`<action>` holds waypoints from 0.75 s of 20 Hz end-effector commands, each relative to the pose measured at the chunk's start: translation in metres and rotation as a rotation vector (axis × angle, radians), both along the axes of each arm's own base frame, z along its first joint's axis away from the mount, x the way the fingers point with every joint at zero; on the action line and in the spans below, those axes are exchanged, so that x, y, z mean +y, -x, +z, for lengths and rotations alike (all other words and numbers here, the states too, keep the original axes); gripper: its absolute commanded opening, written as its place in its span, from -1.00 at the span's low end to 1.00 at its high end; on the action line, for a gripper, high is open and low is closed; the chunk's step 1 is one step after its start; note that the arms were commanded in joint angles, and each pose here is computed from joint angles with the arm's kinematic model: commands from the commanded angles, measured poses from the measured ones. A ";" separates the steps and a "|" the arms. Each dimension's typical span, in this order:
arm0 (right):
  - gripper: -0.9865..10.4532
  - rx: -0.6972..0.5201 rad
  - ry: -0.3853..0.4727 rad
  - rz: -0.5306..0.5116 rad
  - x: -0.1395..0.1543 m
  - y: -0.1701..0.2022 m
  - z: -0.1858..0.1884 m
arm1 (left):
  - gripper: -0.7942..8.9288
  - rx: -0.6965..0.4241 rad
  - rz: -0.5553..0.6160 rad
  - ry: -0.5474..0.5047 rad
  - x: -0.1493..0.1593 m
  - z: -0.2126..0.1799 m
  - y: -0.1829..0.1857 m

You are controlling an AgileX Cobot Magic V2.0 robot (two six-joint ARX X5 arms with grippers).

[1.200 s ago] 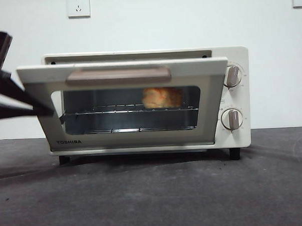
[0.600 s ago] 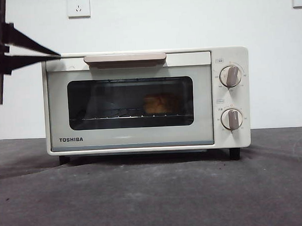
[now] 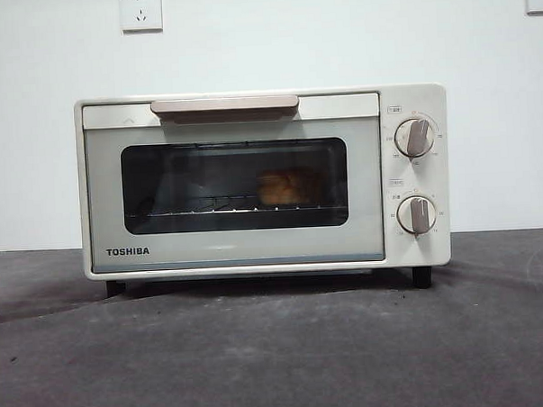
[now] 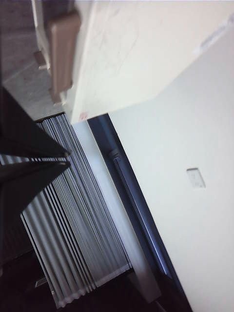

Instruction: The left arm flap open the oven, the right arm pick bread and place it into oven, the left arm flap close the oven

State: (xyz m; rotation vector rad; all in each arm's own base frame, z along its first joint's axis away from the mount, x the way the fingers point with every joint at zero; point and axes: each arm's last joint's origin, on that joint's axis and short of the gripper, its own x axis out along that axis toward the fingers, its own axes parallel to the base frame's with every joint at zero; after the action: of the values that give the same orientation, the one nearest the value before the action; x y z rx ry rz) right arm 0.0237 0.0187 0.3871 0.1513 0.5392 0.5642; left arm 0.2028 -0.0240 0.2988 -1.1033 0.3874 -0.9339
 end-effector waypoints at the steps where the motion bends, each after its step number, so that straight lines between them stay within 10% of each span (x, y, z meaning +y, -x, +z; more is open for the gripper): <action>1: -0.13 -0.048 -0.005 0.030 0.000 0.001 0.007 | -0.80 -0.068 0.006 -0.046 0.000 0.014 0.018; 9: -0.13 -0.066 0.009 0.041 0.000 0.001 0.007 | -0.80 -0.111 0.076 -0.210 0.001 0.018 0.072; 15: -0.13 -0.081 0.028 0.052 0.000 0.001 0.007 | -0.80 -0.115 0.239 -0.562 0.005 0.017 0.116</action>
State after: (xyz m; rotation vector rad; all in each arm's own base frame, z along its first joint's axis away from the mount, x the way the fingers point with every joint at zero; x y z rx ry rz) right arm 0.0243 0.0194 0.3889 0.0973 0.5017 0.5897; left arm 0.0925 -0.0196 0.3175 -0.7922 0.4016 -0.6393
